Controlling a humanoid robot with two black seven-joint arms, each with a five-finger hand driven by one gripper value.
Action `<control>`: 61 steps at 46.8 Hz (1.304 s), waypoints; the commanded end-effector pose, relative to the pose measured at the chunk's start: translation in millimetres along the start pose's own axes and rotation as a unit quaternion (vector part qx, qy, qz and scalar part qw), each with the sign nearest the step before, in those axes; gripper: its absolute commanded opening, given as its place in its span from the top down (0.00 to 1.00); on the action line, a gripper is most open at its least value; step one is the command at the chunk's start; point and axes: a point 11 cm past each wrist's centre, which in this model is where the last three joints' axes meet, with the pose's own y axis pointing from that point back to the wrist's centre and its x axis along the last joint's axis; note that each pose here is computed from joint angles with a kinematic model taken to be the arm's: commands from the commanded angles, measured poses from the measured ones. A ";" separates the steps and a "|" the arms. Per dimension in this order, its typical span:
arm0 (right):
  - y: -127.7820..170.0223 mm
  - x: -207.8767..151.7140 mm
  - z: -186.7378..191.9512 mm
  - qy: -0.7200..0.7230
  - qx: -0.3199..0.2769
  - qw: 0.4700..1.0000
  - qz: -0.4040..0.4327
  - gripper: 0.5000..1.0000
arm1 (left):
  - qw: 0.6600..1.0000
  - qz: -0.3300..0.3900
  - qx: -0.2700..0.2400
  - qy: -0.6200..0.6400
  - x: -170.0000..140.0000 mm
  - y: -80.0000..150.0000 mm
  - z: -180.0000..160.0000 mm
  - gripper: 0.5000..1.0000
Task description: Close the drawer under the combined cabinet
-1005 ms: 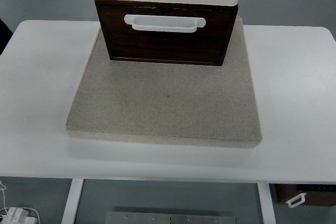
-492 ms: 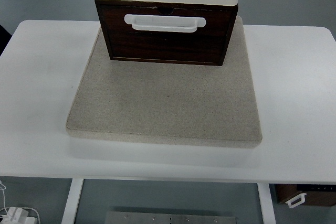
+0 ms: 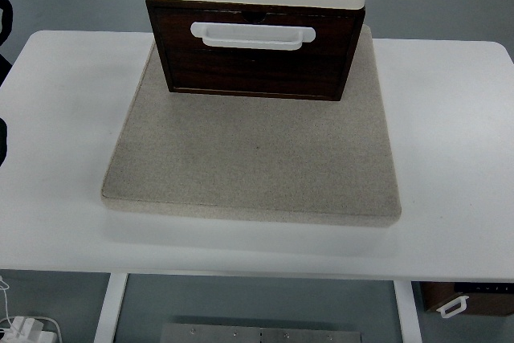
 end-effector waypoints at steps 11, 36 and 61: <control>0.0 0.2 0.0 0.000 0.000 1.000 0.000 0.10 | 0.995 0.051 0.023 0.089 22.7 7.6 -54.4 0.00; -0.1 -0.5 1.8 -0.001 -0.001 1.000 -0.001 0.10 | 0.985 0.080 0.028 0.152 35.7 18.2 -102.4 0.00; -0.3 -2.6 2.5 -0.002 -0.002 1.000 -0.005 0.10 | 0.985 0.093 0.045 0.136 32.5 21.6 -130.9 0.00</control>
